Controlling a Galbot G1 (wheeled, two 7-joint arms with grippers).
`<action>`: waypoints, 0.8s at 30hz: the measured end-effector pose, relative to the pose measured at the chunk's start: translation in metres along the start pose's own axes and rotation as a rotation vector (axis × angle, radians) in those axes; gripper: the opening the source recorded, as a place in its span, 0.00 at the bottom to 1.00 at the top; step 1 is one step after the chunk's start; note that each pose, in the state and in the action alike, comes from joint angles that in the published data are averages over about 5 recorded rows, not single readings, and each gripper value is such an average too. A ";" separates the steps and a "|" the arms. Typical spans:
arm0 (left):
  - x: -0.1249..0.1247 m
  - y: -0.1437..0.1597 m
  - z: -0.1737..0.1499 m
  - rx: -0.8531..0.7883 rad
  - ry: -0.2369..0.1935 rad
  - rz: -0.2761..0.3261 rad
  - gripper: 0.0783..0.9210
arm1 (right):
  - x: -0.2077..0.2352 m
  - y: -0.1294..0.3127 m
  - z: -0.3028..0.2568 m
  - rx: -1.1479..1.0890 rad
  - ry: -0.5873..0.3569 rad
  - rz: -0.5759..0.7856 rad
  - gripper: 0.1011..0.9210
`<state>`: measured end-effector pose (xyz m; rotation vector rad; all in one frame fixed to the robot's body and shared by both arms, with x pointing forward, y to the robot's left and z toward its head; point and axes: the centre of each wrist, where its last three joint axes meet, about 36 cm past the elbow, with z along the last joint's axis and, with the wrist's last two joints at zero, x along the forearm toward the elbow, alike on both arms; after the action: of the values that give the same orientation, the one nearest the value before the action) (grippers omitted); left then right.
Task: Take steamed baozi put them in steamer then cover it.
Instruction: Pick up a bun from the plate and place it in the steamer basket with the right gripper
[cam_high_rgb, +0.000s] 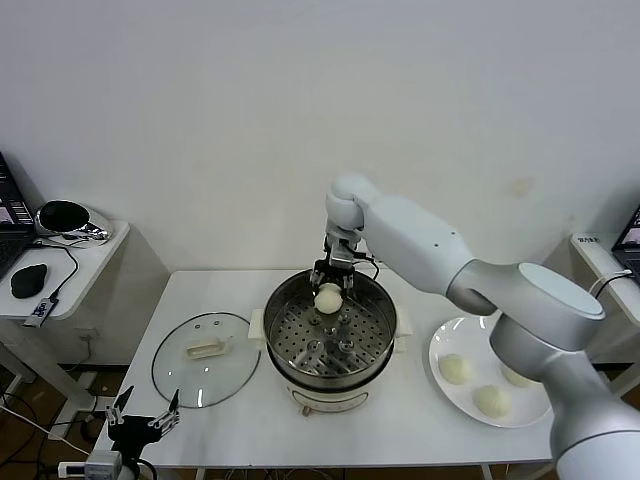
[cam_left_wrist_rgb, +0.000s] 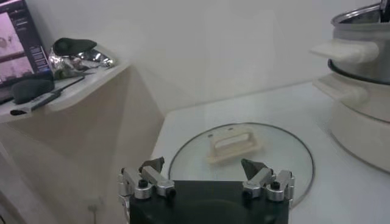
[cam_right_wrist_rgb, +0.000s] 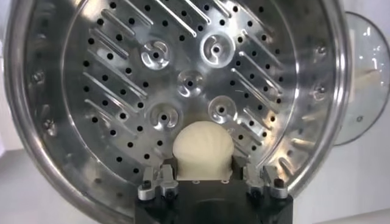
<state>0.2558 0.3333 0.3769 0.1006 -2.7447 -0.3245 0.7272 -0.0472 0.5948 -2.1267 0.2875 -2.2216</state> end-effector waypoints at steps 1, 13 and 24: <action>0.000 0.000 0.001 0.000 0.001 0.000 0.88 | 0.000 0.000 0.000 -0.001 -0.003 0.006 0.78; -0.001 -0.002 0.004 0.003 0.008 0.004 0.88 | 0.040 0.010 -0.004 -0.105 0.016 0.081 0.88; -0.002 0.000 0.006 0.000 0.011 0.011 0.88 | 0.128 0.067 -0.022 -0.383 0.052 0.163 0.88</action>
<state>0.2556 0.3351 0.3707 0.0871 -2.7330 -0.3194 0.6929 -0.1322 0.7088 -2.1158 0.9223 -2.2741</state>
